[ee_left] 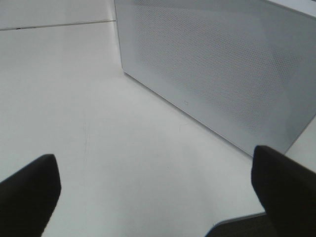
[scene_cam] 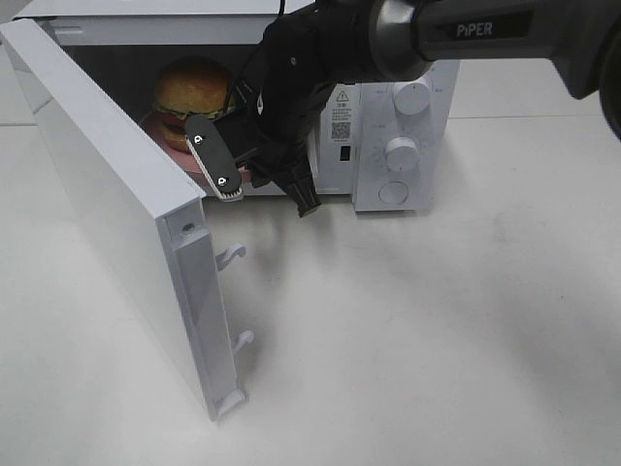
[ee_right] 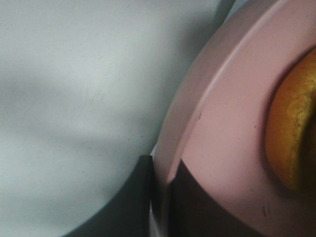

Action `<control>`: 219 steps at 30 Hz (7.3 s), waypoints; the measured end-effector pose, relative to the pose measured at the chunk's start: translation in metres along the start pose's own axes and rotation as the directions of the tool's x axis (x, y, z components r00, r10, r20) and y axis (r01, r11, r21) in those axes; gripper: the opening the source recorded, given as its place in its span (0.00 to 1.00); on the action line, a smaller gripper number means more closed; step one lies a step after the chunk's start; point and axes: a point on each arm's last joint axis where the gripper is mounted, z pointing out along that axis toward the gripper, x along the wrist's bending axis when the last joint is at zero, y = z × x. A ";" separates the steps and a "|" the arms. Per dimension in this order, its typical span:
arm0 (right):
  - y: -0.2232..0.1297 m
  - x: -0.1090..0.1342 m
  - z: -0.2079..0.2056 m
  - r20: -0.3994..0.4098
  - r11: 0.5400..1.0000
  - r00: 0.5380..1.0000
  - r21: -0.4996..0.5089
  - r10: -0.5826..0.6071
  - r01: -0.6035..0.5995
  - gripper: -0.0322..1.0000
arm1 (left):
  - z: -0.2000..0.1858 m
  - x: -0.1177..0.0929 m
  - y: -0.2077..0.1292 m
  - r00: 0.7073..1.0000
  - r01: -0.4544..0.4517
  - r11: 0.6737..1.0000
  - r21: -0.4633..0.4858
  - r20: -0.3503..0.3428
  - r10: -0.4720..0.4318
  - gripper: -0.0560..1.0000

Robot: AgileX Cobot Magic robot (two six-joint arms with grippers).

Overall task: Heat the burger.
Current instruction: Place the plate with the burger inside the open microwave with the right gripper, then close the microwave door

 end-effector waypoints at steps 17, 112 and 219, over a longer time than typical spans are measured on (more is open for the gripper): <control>0.002 -0.016 0.024 0.050 0.999 0.998 0.009 0.043 -0.043 0.11 | 0.000 0.000 0.000 1.000 0.000 1.000 0.000 0.000 0.000 0.98; -0.040 0.197 -0.246 0.034 0.204 0.218 0.246 0.975 -0.948 0.76 | 0.000 0.000 0.000 1.000 0.000 1.000 0.000 0.000 0.000 0.98; -0.043 0.380 -0.343 0.226 -0.286 -0.461 -0.535 0.858 -0.795 0.77 | 0.000 0.000 0.000 1.000 0.000 1.000 0.000 0.000 0.000 0.98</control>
